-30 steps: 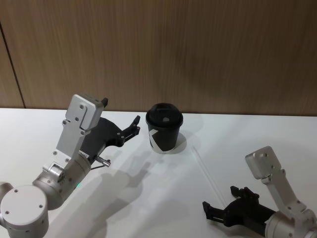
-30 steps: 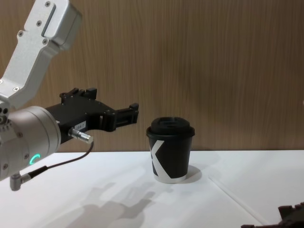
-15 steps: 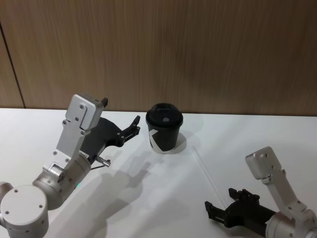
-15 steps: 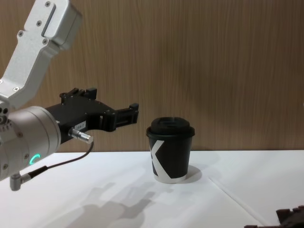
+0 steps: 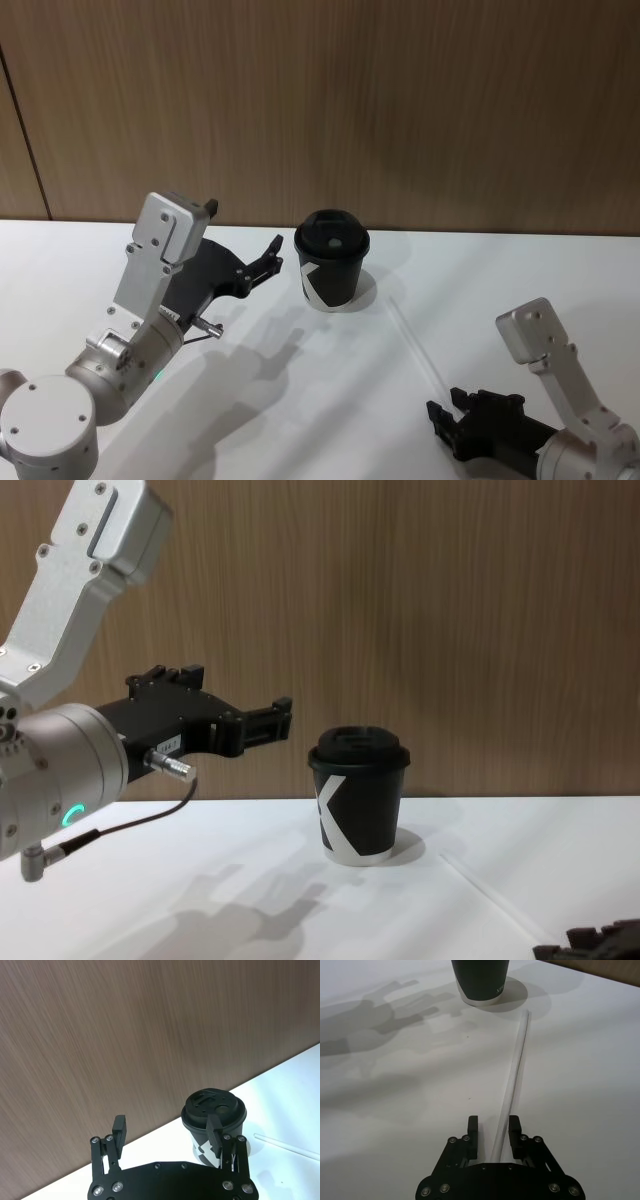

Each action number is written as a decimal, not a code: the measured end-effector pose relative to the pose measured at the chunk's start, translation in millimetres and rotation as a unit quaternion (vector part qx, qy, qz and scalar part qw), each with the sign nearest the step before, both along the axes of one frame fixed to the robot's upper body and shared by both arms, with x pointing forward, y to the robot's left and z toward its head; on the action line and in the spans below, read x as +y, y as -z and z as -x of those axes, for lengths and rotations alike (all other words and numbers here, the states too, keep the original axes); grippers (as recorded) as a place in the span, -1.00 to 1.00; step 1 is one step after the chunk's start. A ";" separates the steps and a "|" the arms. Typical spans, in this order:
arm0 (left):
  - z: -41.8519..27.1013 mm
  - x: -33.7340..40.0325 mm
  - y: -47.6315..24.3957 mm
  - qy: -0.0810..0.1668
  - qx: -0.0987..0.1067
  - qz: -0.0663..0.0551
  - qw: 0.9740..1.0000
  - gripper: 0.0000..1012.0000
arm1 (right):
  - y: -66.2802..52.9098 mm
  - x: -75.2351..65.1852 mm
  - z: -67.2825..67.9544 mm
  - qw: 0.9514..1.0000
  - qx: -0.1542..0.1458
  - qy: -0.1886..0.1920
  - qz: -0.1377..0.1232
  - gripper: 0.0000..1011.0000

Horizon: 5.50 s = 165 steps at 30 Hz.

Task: Pick up the straw with one hand, pass it to the other hand, and insert it into the cup.

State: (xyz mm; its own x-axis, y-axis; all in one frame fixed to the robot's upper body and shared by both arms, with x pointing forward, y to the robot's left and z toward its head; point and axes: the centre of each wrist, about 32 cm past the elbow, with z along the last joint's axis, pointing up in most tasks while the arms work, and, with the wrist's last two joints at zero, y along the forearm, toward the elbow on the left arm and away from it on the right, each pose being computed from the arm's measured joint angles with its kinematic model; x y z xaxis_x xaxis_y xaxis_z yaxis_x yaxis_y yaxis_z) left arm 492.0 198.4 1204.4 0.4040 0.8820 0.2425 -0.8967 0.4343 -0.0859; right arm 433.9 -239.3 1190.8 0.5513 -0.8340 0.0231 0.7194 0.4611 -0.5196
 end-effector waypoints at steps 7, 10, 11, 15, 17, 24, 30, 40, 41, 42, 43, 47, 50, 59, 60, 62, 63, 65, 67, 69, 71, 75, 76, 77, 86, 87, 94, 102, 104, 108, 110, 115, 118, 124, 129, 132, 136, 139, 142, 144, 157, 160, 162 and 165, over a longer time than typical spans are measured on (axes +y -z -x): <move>0.0 0.0 0.0 0.000 0.000 0.000 1.000 0.98 | -0.1 -0.1 0.0 1.000 0.000 0.000 0.000 -0.62; 0.0 0.0 0.0 0.000 0.000 0.000 1.000 0.98 | 0.0 -0.1 0.0 1.000 0.001 0.000 0.000 -0.82; 0.0 0.0 0.0 0.000 0.000 0.000 1.000 0.98 | -0.1 -0.1 0.0 1.000 0.001 0.000 0.000 -0.88; 0.0 0.0 0.0 0.000 0.000 0.000 1.000 0.98 | 0.0 -0.1 0.0 1.000 0.001 0.000 0.000 -0.97; 0.0 0.0 0.0 0.000 0.000 0.000 1.000 0.98 | -0.1 -0.1 0.0 1.000 0.001 0.000 0.000 -0.98; 0.0 0.0 0.0 0.000 0.000 0.000 1.000 0.98 | -0.1 -0.1 0.0 1.000 0.001 0.000 0.000 -1.00; 0.0 0.0 0.0 0.000 0.000 0.000 1.000 0.98 | 0.0 -0.7 0.1 1.000 0.001 0.001 0.000 -1.00; 0.0 0.0 0.0 0.000 0.000 0.000 1.000 0.98 | -1.1 -13.5 2.0 0.999 -0.012 0.036 -0.005 -1.00; 0.0 0.0 0.0 0.000 0.000 0.000 1.000 0.98 | -1.1 -13.5 2.0 0.999 -0.012 0.036 -0.005 -1.00; 0.0 0.0 0.0 0.000 0.000 0.000 1.000 0.98 | -1.2 -16.6 2.4 0.999 -0.016 0.044 -0.005 -1.00; 0.0 0.0 0.0 0.000 0.000 0.000 1.000 0.98 | -1.1 -18.3 2.8 0.999 -0.018 0.048 -0.006 -1.00; 0.0 0.0 0.0 0.000 0.000 0.000 1.000 0.98 | -2.1 -30.1 3.6 0.997 -0.036 0.071 -0.007 -1.00; 0.0 0.0 0.0 0.000 0.000 0.000 1.000 0.98 | -2.8 -38.8 4.5 0.995 -0.051 0.082 -0.007 -1.00; 0.0 0.0 0.0 0.000 0.000 0.000 1.000 0.98 | -4.5 -61.9 7.2 0.991 -0.102 0.086 -0.006 -1.00; 0.0 0.0 0.0 0.000 0.000 0.000 1.000 0.98 | -4.8 -64.3 7.5 0.991 -0.108 0.085 -0.005 -1.00; 0.0 0.0 0.0 0.000 0.000 0.000 1.000 0.98 | -5.6 -69.8 8.2 0.989 -0.123 0.081 -0.005 -1.00; 0.0 0.0 0.0 0.000 0.000 0.000 1.000 0.98 | -6.0 -71.5 8.4 0.989 -0.128 0.078 -0.005 -1.00; 0.0 0.0 0.0 0.000 0.000 0.000 1.000 0.98 | -7.0 -76.6 9.0 0.987 -0.146 0.069 -0.005 -1.00; 0.0 0.0 0.0 0.000 0.000 0.000 1.000 0.98 | -7.7 -79.4 9.1 0.986 -0.157 0.064 -0.006 -1.00; 0.0 0.0 0.0 0.000 0.000 0.000 1.000 0.98 | -9.2 -84.1 9.2 0.984 -0.172 0.054 -0.006 -1.00; 0.0 0.0 0.0 0.000 0.000 0.000 1.000 0.98 | -11.2 -88.1 8.9 0.981 -0.189 0.041 -0.007 -1.00; 0.0 0.0 0.0 0.000 0.000 0.000 1.000 0.98 | -13.9 -92.9 8.1 0.977 -0.211 0.018 -0.012 -1.00; 0.0 0.0 0.0 0.000 0.000 0.000 1.000 0.98 | -15.3 -94.5 7.4 0.975 -0.219 0.009 -0.013 -1.00; 0.0 0.0 0.0 0.000 0.000 0.000 1.000 0.98 | -15.9 -95.0 7.2 0.974 -0.225 0.005 -0.015 -1.00; 0.0 0.0 0.0 0.000 0.000 0.000 1.000 0.98 | -23.9 -98.1 1.3 0.963 -0.262 -0.053 -0.030 -1.00; 0.0 0.0 0.0 0.000 0.000 0.000 1.000 0.98 | -25.4 -97.6 0.0 0.961 -0.267 -0.064 -0.034 -1.00; 0.0 0.0 0.0 0.000 0.000 0.000 1.000 0.98 | -33.1 -92.3 -7.0 0.951 -0.284 -0.109 -0.055 -1.00; 0.0 0.0 0.0 0.000 0.000 0.000 1.000 0.98 | -41.3 -81.7 -14.2 0.941 -0.293 -0.148 -0.081 -1.00; 0.0 0.0 0.0 0.000 0.000 0.000 1.000 0.98 | -42.9 -78.7 -15.8 0.939 -0.293 -0.158 -0.087 -1.00; 0.0 0.0 0.0 0.000 0.000 0.000 1.000 0.98 | -46.2 -73.4 -18.7 0.935 -0.295 -0.173 -0.098 -1.00; 0.0 0.0 0.0 0.000 0.000 0.000 1.000 0.98 | -47.4 -70.2 -20.0 0.933 -0.295 -0.180 -0.103 -1.00; 0.0 0.0 0.0 0.000 0.000 0.000 1.000 0.98 | -50.9 -61.5 -22.9 0.928 -0.293 -0.198 -0.118 -1.00; 0.0 0.0 0.0 0.000 0.000 0.000 1.000 0.98 | -52.6 -56.7 -24.0 0.926 -0.290 -0.206 -0.126 -1.00; 0.0 0.0 0.0 0.000 0.000 0.000 1.000 0.98 | -55.8 -47.6 -25.5 0.922 -0.285 -0.221 -0.139 -1.00; 0.0 0.0 0.0 0.000 0.000 0.000 1.000 0.98 | -57.5 -41.2 -25.9 0.920 -0.282 -0.230 -0.148 -1.00; 0.0 0.0 0.0 0.000 0.000 0.000 1.000 0.98 | -58.5 -37.4 -26.1 0.918 -0.280 -0.235 -0.153 -1.00; 0.0 0.0 0.0 0.000 0.000 0.000 1.000 0.98 | -59.6 -33.6 -26.0 0.917 -0.278 -0.240 -0.158 -1.00; 0.0 0.0 0.0 0.000 0.000 0.000 1.000 0.98 | -60.5 -31.3 -26.0 0.916 -0.277 -0.243 -0.161 -1.00; 0.0 0.0 0.0 0.000 0.000 0.000 1.000 0.98 | -61.1 -29.5 -26.0 0.915 -0.277 -0.245 -0.163 -1.00; 0.0 0.0 0.0 0.000 0.000 0.000 1.000 0.98 | -61.5 -28.3 -26.0 0.914 -0.276 -0.247 -0.164 -1.00; 0.2 1.3 -3.0 0.009 0.006 -0.004 1.000 0.98 | -62.5 -25.1 -25.9 0.913 -0.274 -0.252 -0.168 -1.00; 0.3 2.7 -5.4 0.018 0.007 0.000 1.000 0.98 | -62.6 -24.6 -25.9 0.913 -0.274 -0.252 -0.169 -1.00; 0.5 4.3 -7.2 0.027 0.009 0.006 1.000 0.98 | -62.6 -24.3 -25.8 0.912 -0.274 -0.253 -0.169 -1.00; 1.1 7.0 -9.8 0.042 0.010 0.017 0.999 0.98 | -62.6 -24.1 -25.8 0.912 -0.274 -0.253 -0.170 -1.00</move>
State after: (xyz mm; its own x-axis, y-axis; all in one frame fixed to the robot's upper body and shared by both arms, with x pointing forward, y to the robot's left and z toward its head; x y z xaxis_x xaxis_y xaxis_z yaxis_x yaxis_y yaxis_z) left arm 490.9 205.4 1214.2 0.4816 0.8524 0.2037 -0.8586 0.5055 -0.0849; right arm 459.7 -263.4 1253.4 0.8510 -0.4862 0.1983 0.4786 0.8736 0.0878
